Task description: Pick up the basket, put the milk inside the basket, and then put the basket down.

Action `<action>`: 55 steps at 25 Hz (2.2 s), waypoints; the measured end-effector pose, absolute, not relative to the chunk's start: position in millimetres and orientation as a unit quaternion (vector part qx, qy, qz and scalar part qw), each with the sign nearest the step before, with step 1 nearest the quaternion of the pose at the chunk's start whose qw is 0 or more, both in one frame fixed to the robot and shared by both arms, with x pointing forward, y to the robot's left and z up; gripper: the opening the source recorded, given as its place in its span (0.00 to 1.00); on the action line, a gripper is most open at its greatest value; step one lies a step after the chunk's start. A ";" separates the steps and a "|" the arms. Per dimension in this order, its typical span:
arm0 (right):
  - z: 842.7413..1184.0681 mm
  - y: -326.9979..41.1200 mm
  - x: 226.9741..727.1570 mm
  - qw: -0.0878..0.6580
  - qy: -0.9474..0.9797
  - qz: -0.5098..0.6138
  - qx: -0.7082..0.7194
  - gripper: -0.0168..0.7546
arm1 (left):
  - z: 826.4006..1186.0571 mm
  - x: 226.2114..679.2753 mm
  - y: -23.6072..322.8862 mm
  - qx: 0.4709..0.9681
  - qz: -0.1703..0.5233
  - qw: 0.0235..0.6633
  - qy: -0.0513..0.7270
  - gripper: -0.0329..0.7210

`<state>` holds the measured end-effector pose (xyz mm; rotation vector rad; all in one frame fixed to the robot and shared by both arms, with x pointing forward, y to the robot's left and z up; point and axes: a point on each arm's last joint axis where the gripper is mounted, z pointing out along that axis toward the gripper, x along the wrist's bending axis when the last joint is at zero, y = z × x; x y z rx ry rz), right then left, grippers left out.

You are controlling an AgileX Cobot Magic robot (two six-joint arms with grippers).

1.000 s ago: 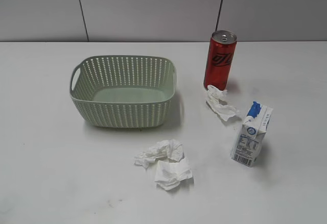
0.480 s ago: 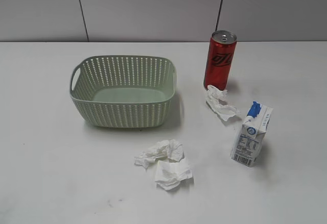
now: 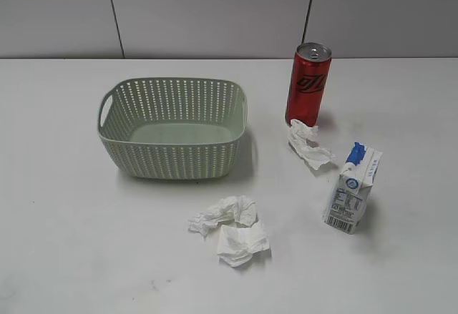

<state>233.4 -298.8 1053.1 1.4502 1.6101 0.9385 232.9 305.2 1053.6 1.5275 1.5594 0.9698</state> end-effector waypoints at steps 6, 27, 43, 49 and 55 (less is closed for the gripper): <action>1053.1 -298.8 233.4 0.380 0.631 0.368 0.568 0.79 | 1053.6 232.9 305.2 0.595 0.378 0.368 0.607 0.36; 1053.1 -298.8 233.4 0.380 0.631 0.368 0.568 0.79 | 1078.4 236.8 305.1 0.579 0.403 0.393 0.590 0.86; 1053.1 -298.8 233.4 0.380 0.631 0.368 0.568 0.79 | 1135.5 369.7 302.2 0.635 0.315 0.299 0.639 0.83; 1053.1 -298.8 233.4 0.380 0.631 0.368 0.568 0.79 | 1140.1 434.3 296.4 0.651 0.262 0.278 0.656 0.82; 1053.1 -298.8 233.4 0.380 0.631 0.368 0.568 0.79 | 1134.6 510.9 263.8 0.709 0.207 0.242 0.629 0.81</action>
